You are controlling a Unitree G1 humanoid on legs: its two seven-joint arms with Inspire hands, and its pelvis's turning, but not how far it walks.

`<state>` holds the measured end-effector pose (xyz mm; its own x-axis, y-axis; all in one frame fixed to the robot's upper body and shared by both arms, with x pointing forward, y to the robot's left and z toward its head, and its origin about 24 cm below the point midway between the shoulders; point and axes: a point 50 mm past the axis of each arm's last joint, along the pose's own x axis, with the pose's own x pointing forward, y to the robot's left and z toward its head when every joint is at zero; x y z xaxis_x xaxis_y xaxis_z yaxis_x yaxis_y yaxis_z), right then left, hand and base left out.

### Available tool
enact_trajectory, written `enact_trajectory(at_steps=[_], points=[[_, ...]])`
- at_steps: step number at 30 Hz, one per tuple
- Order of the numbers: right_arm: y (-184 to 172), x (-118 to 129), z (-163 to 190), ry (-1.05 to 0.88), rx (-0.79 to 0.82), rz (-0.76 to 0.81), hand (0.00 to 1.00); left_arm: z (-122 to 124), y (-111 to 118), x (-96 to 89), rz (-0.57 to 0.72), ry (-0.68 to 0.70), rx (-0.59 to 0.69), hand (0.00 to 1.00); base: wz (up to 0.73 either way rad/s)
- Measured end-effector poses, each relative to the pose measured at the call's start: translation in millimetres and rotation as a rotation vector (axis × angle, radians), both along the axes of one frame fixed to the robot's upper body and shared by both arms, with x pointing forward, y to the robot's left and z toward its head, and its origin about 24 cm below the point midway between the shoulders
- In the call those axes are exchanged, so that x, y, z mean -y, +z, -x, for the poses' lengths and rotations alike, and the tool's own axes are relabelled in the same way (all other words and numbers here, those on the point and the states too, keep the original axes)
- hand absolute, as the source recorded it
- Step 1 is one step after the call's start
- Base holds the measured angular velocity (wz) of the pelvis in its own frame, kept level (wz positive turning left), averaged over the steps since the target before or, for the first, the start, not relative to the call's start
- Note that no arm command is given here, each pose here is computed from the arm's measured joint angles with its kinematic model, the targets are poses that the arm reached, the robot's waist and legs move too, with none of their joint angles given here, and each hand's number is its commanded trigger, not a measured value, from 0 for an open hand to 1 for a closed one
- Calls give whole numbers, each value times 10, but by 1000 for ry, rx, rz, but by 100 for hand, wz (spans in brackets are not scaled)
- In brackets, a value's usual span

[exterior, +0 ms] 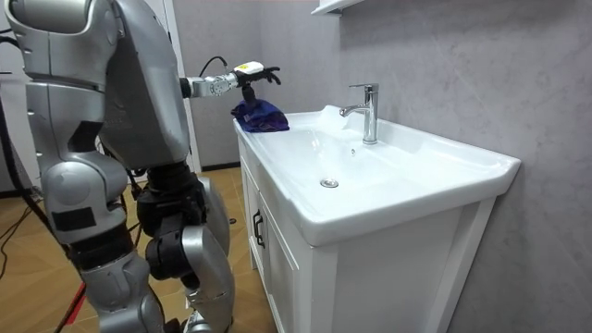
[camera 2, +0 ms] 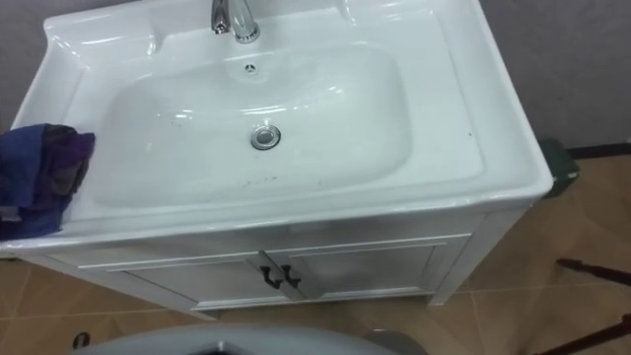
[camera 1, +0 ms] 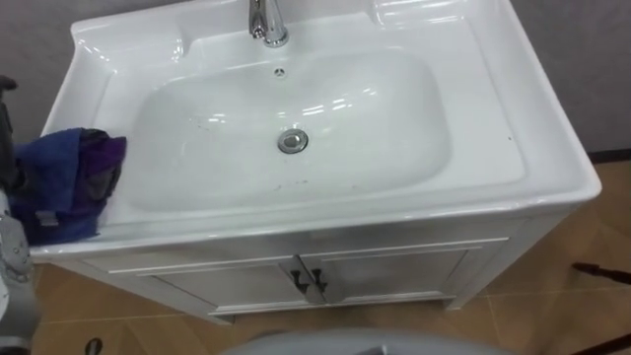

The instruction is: Wipe basin

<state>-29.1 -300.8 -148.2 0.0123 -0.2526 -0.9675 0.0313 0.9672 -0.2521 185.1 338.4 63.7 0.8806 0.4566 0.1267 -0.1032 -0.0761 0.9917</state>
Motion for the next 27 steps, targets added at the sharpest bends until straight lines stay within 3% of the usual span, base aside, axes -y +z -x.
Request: enact_trajectory(at_steps=[15,27], points=[[-31,-51,-110,-27,17,-21,0,-80,128,201,216,-61,107,0,2],[-26,-46,-73,-21,7,-21,0,-43,515,-82,136,36,333,0,-1]])
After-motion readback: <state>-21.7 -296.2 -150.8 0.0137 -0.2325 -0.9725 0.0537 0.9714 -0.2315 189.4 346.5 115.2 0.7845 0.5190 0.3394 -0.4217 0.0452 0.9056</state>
